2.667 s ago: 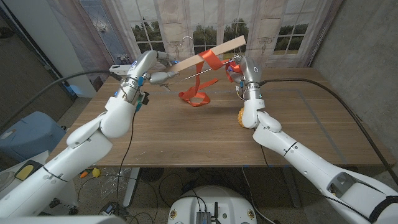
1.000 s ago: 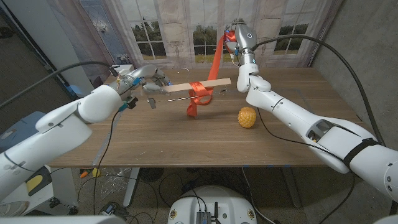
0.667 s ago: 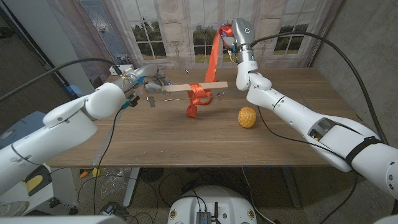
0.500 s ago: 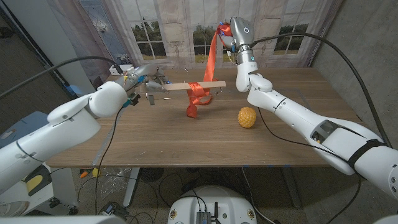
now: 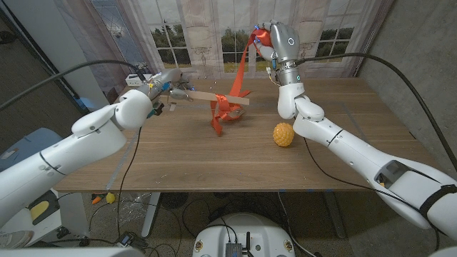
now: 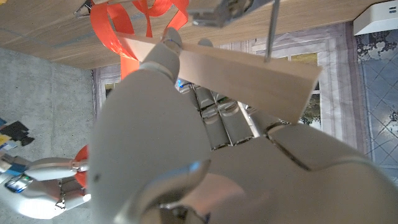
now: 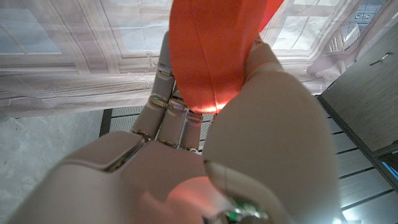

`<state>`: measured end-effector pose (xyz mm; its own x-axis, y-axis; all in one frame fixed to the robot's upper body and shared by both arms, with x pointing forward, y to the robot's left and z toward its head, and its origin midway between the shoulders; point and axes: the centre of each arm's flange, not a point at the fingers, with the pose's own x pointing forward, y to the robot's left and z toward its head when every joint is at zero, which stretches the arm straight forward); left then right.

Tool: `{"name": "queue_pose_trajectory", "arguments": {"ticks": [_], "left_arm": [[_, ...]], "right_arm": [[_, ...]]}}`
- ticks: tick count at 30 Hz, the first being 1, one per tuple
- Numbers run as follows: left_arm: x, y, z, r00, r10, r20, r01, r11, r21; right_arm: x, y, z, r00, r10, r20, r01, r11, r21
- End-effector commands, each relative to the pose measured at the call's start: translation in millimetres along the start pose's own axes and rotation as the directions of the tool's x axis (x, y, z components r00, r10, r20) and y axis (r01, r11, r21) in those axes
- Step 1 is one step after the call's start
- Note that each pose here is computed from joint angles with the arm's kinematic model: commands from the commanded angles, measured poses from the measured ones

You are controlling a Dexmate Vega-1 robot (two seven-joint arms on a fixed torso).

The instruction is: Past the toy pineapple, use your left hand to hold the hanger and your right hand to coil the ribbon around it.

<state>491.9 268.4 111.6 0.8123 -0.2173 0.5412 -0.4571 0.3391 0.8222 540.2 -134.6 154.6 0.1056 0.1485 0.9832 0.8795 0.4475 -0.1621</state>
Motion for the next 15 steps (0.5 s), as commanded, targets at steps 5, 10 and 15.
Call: {"name": "queue_pose_trajectory", "arguments": {"ticks": [5, 10, 15], "left_arm": [[28.5, -8.8, -0.6, 0.999, 0.04, 0.017, -0.04, 0.999, 0.008], [33.7, -9.0, 0.6, 0.995, 0.088, 0.042, -0.088, 0.996, 0.005], [36.3, -7.3, 1.3, 0.981, 0.182, 0.071, -0.182, 0.983, -0.01]], "right_arm": [[-49.8, -66.4, 10.2, 0.986, -0.163, 0.021, 0.163, 0.987, -0.006], [-65.8, -78.9, 10.2, 0.981, -0.195, 0.004, 0.195, 0.981, -0.019], [-83.1, -89.4, 12.6, 0.972, -0.232, -0.028, 0.232, 0.973, -0.019]]}}
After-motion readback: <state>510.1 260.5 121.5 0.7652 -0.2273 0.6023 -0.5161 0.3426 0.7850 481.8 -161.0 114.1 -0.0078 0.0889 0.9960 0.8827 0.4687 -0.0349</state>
